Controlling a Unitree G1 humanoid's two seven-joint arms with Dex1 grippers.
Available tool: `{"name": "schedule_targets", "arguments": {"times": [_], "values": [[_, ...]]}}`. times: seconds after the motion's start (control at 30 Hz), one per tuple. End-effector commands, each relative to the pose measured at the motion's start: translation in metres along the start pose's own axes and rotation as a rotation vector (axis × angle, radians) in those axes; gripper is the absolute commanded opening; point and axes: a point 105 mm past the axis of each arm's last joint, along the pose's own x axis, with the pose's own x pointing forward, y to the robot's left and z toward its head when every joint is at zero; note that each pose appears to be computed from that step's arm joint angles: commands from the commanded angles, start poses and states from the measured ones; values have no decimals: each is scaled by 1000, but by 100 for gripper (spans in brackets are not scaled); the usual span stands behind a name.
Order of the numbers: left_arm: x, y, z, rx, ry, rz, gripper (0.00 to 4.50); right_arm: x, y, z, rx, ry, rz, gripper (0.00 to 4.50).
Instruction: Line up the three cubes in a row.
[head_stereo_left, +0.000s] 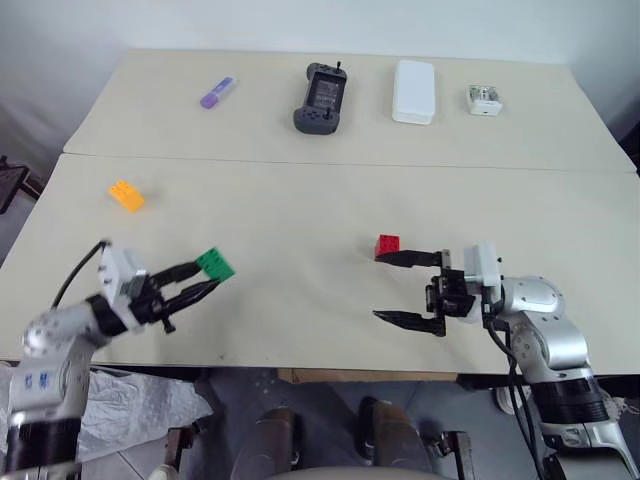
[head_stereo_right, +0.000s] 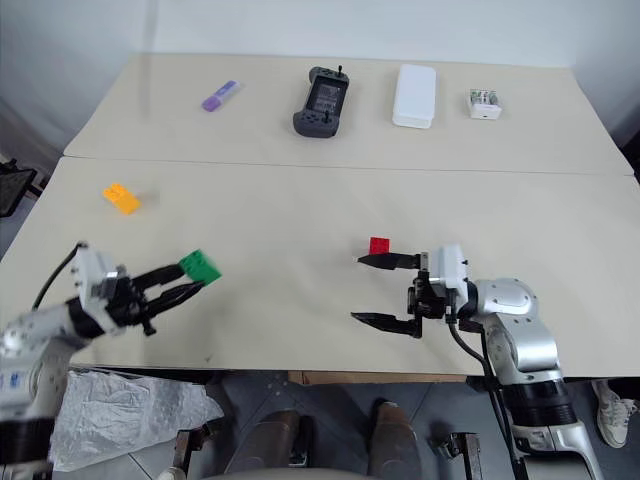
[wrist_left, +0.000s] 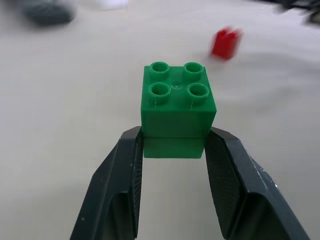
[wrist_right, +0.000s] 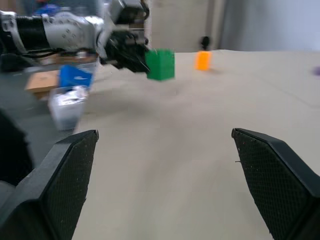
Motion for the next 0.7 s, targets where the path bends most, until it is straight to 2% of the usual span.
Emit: {"name": "schedule_targets", "arguments": {"times": [0.03,0.17,0.3,0.7], "values": [[31,7,0,36,45,-172,145,-19,-5,14,-52,-25,-117,450],[87,21,-1,53,76,-339,145,-43,-8,12,-62,4,-237,450],[113,25,-16,61,149,-416,145,-53,-8,16,-80,6,-297,450],[131,25,-30,44,222,-430,145,-53,7,17,-63,-3,-371,450]]}}
